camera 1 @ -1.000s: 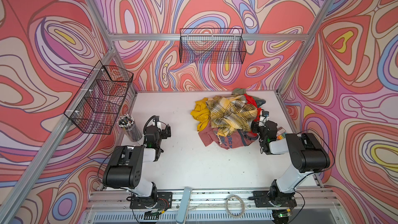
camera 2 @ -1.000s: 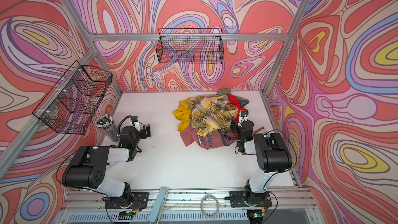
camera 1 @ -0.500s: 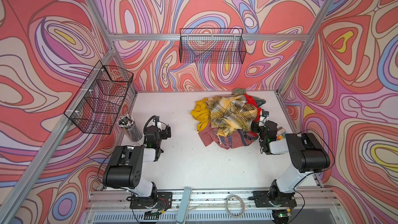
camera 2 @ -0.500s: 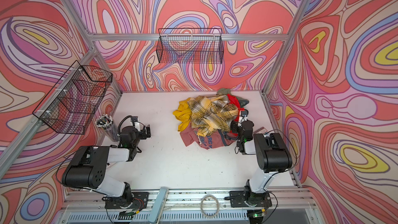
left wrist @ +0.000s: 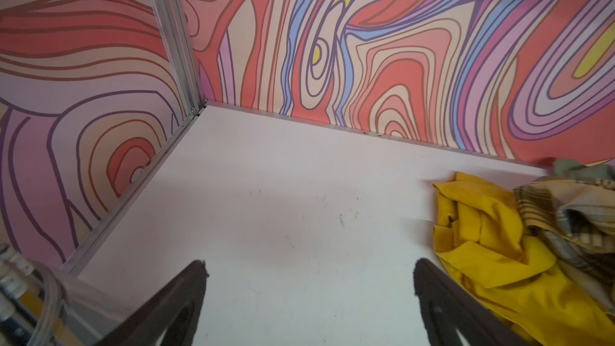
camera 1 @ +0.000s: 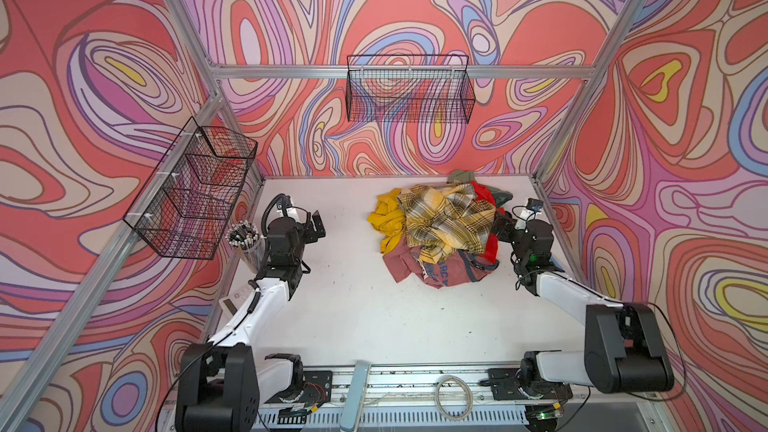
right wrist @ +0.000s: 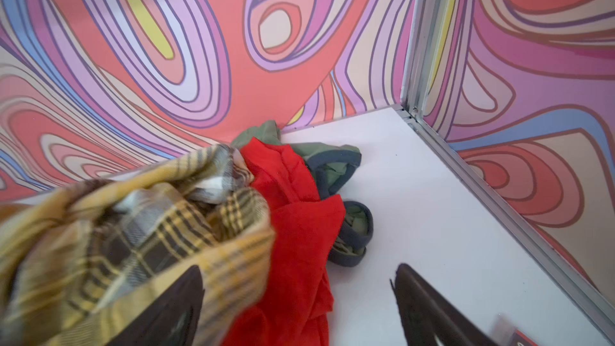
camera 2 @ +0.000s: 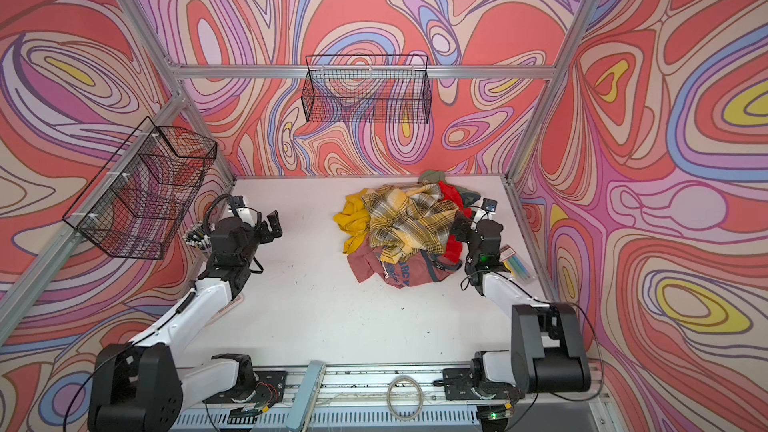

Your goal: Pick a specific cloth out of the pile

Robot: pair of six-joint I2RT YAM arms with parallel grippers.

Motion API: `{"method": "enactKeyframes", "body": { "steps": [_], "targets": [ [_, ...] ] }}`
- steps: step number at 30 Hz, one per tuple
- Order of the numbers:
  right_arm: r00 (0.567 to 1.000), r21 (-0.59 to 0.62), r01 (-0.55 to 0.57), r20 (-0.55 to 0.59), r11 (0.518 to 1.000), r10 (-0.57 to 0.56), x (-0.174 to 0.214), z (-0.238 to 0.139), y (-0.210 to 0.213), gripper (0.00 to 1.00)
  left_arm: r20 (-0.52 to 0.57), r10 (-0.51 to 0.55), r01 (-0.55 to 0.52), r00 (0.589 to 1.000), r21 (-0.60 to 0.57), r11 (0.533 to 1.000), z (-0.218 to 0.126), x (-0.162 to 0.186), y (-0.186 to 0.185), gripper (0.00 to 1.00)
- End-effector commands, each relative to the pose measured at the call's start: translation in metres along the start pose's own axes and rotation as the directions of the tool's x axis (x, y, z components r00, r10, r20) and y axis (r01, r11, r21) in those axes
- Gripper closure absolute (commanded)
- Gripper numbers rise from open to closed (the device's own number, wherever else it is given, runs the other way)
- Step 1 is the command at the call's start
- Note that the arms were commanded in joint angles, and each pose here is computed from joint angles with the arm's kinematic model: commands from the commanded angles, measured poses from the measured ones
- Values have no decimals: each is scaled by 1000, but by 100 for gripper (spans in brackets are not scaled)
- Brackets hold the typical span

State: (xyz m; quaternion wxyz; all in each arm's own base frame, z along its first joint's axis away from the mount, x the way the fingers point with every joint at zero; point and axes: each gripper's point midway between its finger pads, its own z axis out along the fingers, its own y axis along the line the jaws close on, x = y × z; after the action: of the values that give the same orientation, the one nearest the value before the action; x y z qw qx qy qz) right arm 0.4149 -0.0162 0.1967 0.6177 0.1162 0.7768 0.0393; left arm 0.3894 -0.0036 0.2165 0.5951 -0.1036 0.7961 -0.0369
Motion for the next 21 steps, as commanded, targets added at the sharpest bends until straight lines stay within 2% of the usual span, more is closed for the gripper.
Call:
{"method": "enactKeyframes", "body": {
  "steps": [1,5,8,12,16,21],
  "targets": [
    [981,-14,-92,-176,996,88,25,-15,4,9,-196,-38,34,980,-24,999,-13,58,-5,0],
    [959,-31,-135,-256,990,123,27,-35,11,12,-251,57,-51,966,32,998,-28,74,-38,0],
    [938,-87,-181,-314,980,146,31,-51,25,18,-278,109,-86,954,94,992,-38,88,-67,0],
    [897,-105,-247,-400,963,187,45,-74,38,26,-299,180,-142,937,143,979,-49,107,-93,0],
    [854,-87,-263,-484,961,190,72,-101,56,29,-322,204,-160,924,158,974,-50,117,-97,0],
    [801,-99,-289,-569,952,184,114,-126,83,35,-278,206,-176,938,128,976,-53,107,-89,0]
  ]
}}
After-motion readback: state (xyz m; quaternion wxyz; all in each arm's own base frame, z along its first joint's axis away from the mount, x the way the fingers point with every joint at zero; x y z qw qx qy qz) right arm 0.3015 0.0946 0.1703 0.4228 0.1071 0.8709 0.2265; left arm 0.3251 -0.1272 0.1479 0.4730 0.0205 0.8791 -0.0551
